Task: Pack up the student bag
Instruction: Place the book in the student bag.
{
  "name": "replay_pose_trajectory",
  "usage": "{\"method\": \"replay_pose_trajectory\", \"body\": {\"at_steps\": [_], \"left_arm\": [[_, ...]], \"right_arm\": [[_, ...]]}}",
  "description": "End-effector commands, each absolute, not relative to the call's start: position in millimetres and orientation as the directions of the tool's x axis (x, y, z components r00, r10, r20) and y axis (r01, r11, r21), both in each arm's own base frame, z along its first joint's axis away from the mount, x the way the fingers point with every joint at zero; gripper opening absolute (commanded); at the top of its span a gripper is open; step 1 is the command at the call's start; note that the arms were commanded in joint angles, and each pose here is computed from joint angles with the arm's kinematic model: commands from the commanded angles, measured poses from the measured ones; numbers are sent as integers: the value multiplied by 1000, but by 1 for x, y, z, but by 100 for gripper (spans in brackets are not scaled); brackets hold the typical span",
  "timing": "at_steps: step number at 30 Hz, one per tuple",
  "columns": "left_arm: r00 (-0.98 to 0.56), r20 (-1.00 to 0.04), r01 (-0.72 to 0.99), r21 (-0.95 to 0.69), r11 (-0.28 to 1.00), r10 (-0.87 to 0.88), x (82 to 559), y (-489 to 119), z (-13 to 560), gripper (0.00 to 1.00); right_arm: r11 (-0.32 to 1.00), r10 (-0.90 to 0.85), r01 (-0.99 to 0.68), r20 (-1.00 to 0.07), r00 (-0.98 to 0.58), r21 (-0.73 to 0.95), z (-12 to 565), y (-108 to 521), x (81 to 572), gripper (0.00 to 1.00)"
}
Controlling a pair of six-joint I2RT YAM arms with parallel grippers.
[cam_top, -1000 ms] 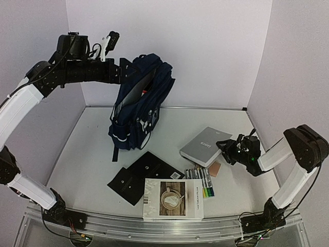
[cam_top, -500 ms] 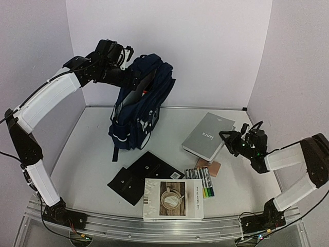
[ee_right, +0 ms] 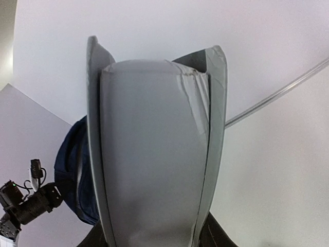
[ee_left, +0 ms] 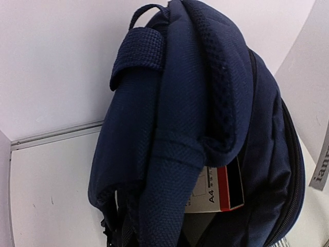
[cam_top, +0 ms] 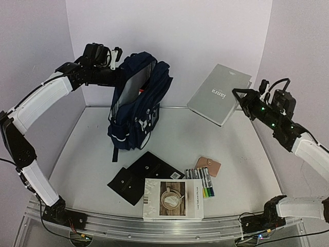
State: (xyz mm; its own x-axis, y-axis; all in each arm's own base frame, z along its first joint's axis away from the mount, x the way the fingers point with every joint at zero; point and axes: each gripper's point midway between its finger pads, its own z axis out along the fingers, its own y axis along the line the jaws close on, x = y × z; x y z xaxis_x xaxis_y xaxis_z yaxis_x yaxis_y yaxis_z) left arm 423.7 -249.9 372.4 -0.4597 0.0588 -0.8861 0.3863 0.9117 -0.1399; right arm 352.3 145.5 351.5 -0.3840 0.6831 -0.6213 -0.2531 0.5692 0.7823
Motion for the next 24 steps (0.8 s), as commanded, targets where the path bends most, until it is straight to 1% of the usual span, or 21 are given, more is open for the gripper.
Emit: {"method": "replay_pose_trajectory", "body": {"at_steps": [1, 4, 8, 12, 19, 24], "left_arm": [[-295, -947, 474, -262, 840, -129, 408, -261, 436, 0], [-264, -940, 460, -321, 828, -217, 406, -264, 446, 0], [-224, -919, 438, -391, 810, -323, 403, -268, 459, 0], [-204, -894, 430, -449, 783, -400, 402, -269, 467, 0], [-160, -874, 448, -479, 755, -459, 397, -269, 487, 0], [-159, -865, 445, -494, 747, -477, 396, -268, 485, 0]], "right_arm": [[527, 698, -343, -627, -347, 777, 422, 175, 339, 24], [507, 690, -394, -635, -347, 766, 455, 212, 335, 23], [494, 690, -420, -637, -344, 761, 478, 255, 336, 22], [501, 686, -409, -638, -349, 763, 480, 298, 341, 21], [586, 710, -293, -653, -265, 756, 463, 326, 367, 20], [711, 653, -174, -731, -199, 682, 438, 338, 383, 18]]}}
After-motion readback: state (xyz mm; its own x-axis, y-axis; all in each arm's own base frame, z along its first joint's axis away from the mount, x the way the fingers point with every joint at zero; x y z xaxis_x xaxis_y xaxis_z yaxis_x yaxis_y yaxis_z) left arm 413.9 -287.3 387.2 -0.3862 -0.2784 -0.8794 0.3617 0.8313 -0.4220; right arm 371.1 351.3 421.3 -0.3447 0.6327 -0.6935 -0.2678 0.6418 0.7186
